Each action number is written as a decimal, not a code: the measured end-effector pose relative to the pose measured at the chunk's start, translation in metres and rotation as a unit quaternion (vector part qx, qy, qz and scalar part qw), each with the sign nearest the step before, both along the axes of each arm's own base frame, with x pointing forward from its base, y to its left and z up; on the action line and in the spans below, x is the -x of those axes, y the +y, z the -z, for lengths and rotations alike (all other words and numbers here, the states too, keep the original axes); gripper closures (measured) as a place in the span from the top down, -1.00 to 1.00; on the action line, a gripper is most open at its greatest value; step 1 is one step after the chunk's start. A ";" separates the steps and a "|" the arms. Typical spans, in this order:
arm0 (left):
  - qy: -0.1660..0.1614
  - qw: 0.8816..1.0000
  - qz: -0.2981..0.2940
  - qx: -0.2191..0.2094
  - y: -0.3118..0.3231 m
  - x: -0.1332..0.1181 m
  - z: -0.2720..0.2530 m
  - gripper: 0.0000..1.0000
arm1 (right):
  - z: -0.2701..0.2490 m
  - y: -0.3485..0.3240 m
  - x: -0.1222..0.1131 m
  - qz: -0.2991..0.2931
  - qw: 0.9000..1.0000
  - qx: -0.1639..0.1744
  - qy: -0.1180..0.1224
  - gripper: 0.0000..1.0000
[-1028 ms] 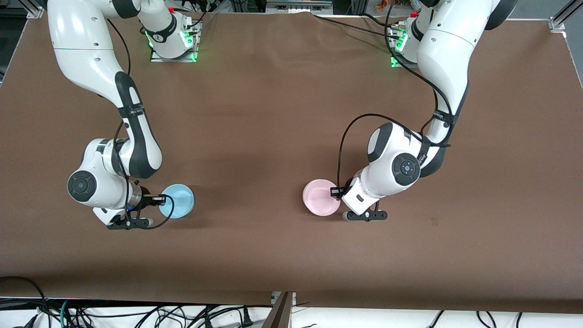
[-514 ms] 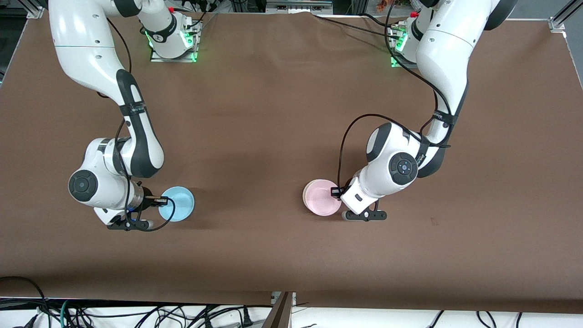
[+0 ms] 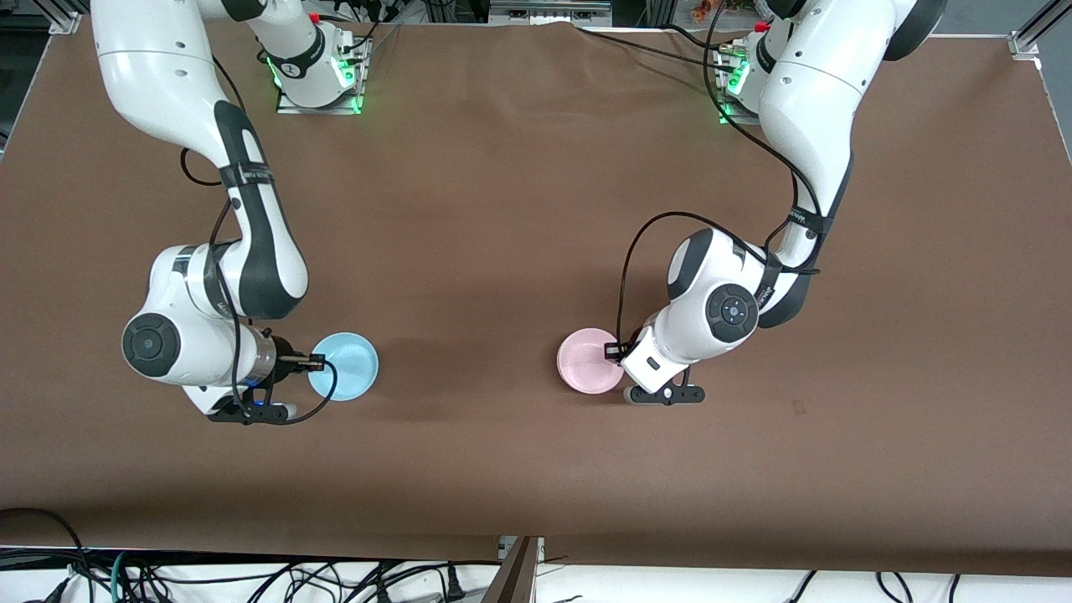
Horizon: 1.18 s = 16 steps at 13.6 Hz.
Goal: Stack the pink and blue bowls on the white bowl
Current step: 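Grip the blue bowl rim with the right gripper while the left gripper releases, then carry the blue bowl onto the pink bowl while the left gripper withdraws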
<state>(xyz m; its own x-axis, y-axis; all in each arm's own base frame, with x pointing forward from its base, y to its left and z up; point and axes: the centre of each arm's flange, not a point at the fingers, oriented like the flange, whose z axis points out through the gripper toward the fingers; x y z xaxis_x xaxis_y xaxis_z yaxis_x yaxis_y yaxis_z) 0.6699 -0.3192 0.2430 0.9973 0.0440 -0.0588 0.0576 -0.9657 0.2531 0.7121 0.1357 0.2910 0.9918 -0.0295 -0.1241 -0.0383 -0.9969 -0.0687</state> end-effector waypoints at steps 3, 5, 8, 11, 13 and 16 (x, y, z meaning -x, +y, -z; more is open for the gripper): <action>0.000 1.000 0.000 0.000 -0.001 0.000 0.000 -0.72 | 0.002 0.017 0.003 0.008 1.000 -0.001 0.004 -0.96; 0.000 1.000 0.000 0.000 -0.001 0.000 0.000 -0.45 | 0.003 0.017 0.004 0.011 1.000 -0.001 0.006 -0.96; -0.002 1.000 -0.008 0.002 -0.001 -0.002 -0.006 0.11 | 0.004 0.023 0.006 0.021 1.000 -0.007 0.013 -0.96; 0.004 1.000 -0.010 -0.001 0.003 -0.004 -0.014 0.73 | 0.005 0.035 0.009 0.032 0.999 -0.009 0.017 -0.96; 0.004 1.000 -0.013 -0.004 0.009 -0.007 -0.014 1.00 | 0.005 0.038 0.010 0.037 0.999 -0.010 0.018 -0.96; 0.001 1.000 -0.022 -0.006 0.029 -0.016 -0.021 1.00 | 0.000 0.063 0.014 0.069 0.997 -0.016 0.022 -0.96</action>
